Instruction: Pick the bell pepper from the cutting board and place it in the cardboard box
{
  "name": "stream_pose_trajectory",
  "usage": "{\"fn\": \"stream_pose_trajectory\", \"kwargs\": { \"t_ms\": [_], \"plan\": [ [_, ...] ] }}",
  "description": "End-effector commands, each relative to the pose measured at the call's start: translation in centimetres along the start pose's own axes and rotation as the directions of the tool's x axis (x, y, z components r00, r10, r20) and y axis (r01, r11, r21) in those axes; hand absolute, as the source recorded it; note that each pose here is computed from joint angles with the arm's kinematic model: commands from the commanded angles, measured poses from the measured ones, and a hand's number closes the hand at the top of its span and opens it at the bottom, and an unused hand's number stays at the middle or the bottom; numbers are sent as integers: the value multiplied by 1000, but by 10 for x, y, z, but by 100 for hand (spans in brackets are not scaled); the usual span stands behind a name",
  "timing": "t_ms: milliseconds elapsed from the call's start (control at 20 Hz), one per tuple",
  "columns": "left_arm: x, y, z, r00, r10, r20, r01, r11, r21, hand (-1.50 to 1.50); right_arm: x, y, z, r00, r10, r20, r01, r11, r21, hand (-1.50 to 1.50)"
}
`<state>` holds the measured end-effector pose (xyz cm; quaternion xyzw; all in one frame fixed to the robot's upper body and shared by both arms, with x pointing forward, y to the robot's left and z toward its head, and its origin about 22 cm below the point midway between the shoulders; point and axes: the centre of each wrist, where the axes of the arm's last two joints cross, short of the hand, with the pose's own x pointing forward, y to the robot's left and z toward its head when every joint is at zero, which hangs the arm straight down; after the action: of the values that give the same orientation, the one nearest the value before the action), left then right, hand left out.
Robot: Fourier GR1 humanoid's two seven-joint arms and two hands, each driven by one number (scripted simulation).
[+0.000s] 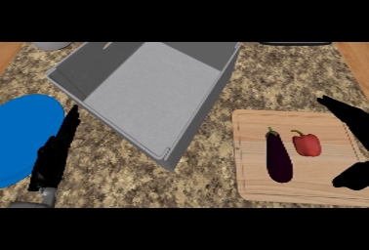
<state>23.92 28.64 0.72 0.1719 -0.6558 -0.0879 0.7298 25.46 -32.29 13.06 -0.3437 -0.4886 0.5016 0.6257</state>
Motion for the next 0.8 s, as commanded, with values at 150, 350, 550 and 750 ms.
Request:
{"fn": "stream_pose_trajectory", "kwargs": {
  "t_ms": [150, 350, 550, 750],
  "plan": [
    [9, -23, 6, 1000, -4, 15, 4, 1000, -9, 0, 18, 27, -8, 995, 26, -97, -25, 1000, 11, -150],
    [8, 3, 0, 1000, -19, -7, 19, 1000, -2, 0, 16, 31, 1, 991, 33, -126, -31, 999, 12, -150],
    [12, 12, 15, 1000, -9, 8, 9, 1000, 15, 0, -2, 33, -3, 986, 68, -150, -62, 997, 45, -150],
    [5, 8, -26, 1000, 3, 9, -3, 1000, -2, 0, -1, 41, -11, 990, 35, -133, -32, 999, 31, -150]
  ]
}}
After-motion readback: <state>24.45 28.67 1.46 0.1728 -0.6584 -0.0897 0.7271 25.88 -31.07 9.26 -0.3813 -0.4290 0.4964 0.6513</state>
